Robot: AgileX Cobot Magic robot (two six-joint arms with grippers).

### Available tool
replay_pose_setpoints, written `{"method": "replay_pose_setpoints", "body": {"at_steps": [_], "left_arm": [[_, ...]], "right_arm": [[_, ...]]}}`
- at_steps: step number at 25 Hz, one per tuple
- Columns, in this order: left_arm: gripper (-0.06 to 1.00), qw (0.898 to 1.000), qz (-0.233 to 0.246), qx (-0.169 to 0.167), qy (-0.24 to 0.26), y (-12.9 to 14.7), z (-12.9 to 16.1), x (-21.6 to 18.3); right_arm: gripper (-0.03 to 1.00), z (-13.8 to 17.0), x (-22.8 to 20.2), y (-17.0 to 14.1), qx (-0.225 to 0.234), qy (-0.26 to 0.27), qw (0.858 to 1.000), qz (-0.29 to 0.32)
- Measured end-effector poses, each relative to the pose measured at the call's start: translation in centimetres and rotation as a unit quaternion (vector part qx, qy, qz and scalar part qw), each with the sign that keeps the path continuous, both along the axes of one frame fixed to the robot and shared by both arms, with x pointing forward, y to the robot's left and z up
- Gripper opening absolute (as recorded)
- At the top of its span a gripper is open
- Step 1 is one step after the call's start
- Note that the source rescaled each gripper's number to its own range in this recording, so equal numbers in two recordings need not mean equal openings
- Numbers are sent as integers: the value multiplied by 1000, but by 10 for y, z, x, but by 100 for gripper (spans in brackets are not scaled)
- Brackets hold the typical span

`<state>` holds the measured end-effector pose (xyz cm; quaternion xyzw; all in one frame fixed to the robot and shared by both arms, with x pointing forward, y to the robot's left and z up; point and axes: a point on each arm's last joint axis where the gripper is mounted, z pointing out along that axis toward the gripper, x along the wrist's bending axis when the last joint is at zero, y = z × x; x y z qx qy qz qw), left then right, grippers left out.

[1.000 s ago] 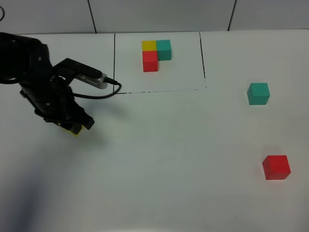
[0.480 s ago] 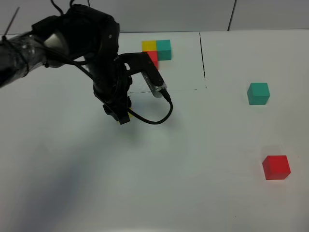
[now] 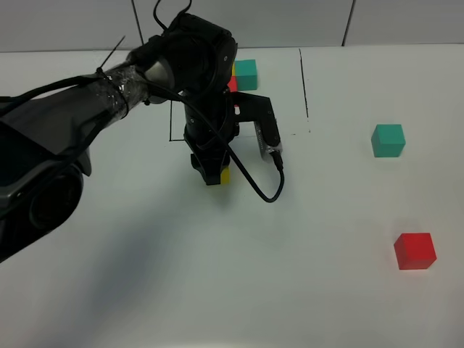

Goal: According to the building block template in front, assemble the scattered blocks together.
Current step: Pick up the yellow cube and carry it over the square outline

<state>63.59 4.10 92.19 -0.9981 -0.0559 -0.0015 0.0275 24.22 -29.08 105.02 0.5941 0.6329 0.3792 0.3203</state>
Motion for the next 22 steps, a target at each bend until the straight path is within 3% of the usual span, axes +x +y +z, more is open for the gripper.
{"method": "replay_pose_setpoints", "body": {"at_steps": [9, 16, 22], "left_arm": [[0, 998, -42, -30, -35, -42, 1, 3], [0, 998, -54, -24, -15, -47, -20, 1], [0, 998, -54, -23, -15, -47, -21, 2]], "right_arm": [[72, 0, 0, 0, 1, 0, 1000, 0], [72, 0, 0, 0, 2, 0, 1000, 1], [72, 0, 0, 0, 2, 0, 1000, 1]]}}
